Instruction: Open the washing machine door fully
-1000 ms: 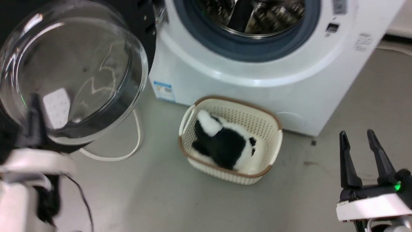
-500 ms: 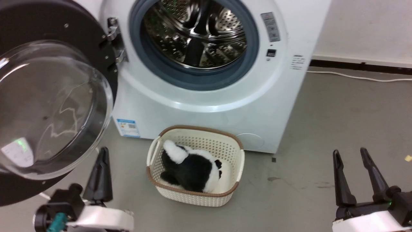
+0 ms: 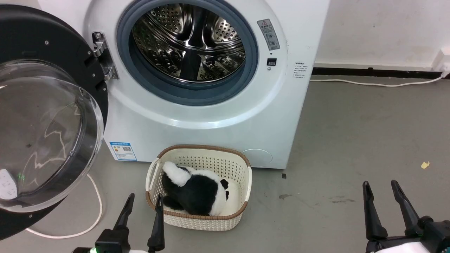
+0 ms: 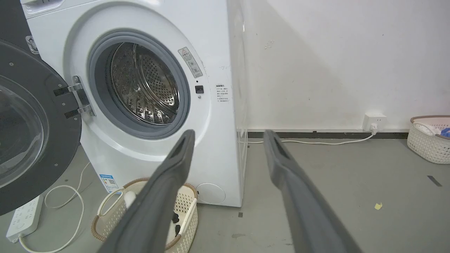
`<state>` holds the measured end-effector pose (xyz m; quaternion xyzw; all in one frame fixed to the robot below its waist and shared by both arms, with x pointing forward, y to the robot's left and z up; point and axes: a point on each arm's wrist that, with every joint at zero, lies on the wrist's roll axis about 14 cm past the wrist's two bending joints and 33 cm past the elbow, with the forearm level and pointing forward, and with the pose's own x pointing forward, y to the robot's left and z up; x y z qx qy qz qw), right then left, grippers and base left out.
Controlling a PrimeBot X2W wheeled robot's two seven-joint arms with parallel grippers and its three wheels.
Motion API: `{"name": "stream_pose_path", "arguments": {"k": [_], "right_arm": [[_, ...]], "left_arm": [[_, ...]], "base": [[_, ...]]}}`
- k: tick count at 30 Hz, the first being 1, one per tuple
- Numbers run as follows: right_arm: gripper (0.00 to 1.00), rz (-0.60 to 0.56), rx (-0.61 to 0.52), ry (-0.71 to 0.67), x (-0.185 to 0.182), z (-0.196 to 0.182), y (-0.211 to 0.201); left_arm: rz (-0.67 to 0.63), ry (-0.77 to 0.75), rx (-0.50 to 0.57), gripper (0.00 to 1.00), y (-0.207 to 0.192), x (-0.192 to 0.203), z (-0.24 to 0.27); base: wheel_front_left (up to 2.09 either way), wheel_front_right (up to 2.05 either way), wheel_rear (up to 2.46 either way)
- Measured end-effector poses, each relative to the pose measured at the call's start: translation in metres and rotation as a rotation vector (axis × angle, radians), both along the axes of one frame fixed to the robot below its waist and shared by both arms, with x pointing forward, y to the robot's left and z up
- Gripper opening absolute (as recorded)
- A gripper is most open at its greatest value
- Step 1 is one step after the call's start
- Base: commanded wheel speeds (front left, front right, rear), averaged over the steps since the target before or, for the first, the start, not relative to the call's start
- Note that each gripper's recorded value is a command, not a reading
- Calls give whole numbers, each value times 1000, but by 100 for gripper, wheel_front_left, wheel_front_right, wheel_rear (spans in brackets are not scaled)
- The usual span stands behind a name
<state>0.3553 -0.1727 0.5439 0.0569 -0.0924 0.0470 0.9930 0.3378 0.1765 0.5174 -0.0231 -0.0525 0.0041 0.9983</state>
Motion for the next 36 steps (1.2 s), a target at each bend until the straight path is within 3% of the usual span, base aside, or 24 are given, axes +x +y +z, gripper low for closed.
{"name": "stream_pose_path", "arguments": {"k": [20,21,36], "right_arm": [[100,10,2,30,1,-12,4],[0,12,2,31,1,-12,4],[0,12,-10,50,1,-15,4]], "left_arm": [[37,-4,5,100,8,1,1],[38,-4,3,0,8,1,1],[31,13,3,0,6,3,-1]], "base": [[0,0,0],[0,0,0],[0,0,0]]}}
